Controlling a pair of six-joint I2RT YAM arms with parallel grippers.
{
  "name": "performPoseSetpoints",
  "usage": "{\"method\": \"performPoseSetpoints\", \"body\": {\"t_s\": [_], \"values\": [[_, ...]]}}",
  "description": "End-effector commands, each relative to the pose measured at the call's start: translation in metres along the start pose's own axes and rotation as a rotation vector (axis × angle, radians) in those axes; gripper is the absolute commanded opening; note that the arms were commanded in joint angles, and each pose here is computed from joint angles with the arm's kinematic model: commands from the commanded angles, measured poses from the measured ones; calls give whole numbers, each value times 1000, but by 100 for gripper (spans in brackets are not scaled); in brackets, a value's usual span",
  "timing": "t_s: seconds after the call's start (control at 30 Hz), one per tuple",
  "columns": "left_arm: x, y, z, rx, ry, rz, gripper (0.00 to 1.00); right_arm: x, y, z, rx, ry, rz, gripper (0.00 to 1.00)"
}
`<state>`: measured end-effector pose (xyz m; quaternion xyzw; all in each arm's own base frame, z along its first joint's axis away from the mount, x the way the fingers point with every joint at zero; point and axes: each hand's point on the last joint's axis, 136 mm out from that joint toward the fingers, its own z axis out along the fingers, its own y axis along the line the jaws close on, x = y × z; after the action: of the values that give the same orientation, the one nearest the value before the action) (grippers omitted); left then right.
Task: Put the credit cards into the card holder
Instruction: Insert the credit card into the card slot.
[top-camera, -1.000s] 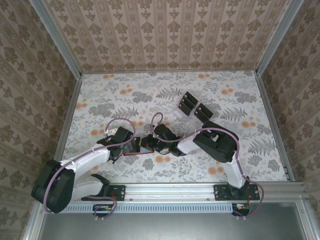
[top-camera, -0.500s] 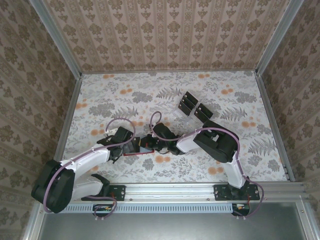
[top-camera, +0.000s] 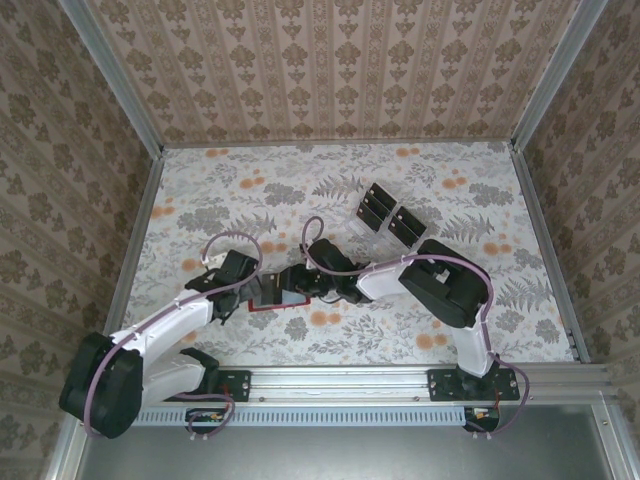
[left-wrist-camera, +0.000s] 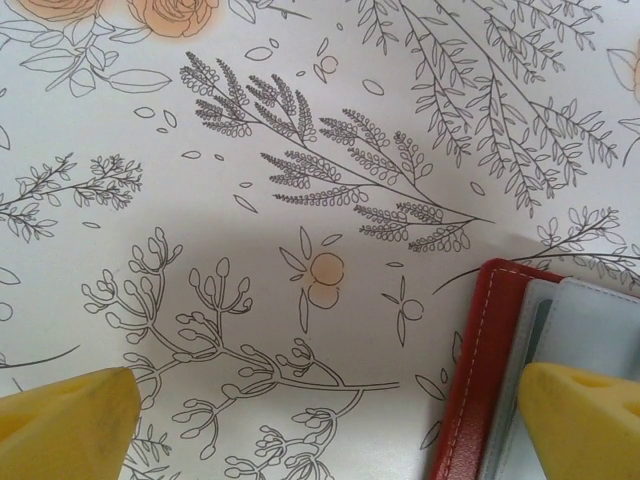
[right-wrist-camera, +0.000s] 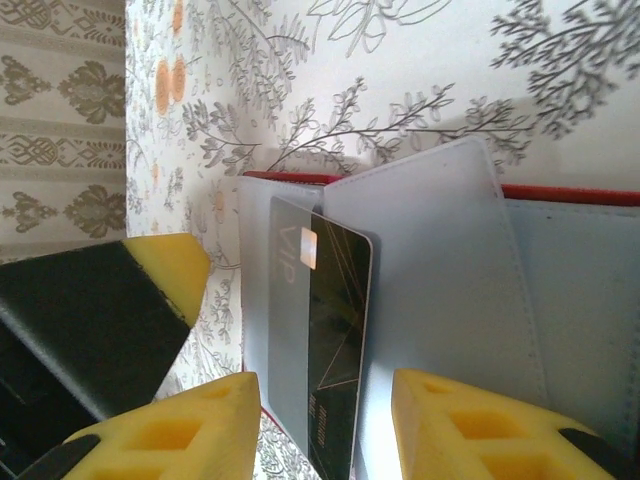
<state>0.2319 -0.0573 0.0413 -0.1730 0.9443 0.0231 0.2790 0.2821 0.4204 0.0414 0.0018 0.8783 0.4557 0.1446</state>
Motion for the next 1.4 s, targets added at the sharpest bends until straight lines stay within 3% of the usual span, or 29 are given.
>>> {"method": "performPoseSetpoints", "body": {"t_s": [0.0,0.4,0.73,1.13,1.37], "values": [[-6,-4,-4,7,-1,6,100,8,-51,-6,174,28,26,41],[-5,-13,-3,46,15,40,100,2,-102,-40,327,4,71,39],[-5,-36,6,94,49,92,100,-18,-68,-52,288,-8,-21,37],[-2,-47,15,100,75,128,100,-24,-65,-40,295,15,-26,33],[3,-50,21,99,93,140,100,-25,-61,-35,280,27,-25,24]]}}
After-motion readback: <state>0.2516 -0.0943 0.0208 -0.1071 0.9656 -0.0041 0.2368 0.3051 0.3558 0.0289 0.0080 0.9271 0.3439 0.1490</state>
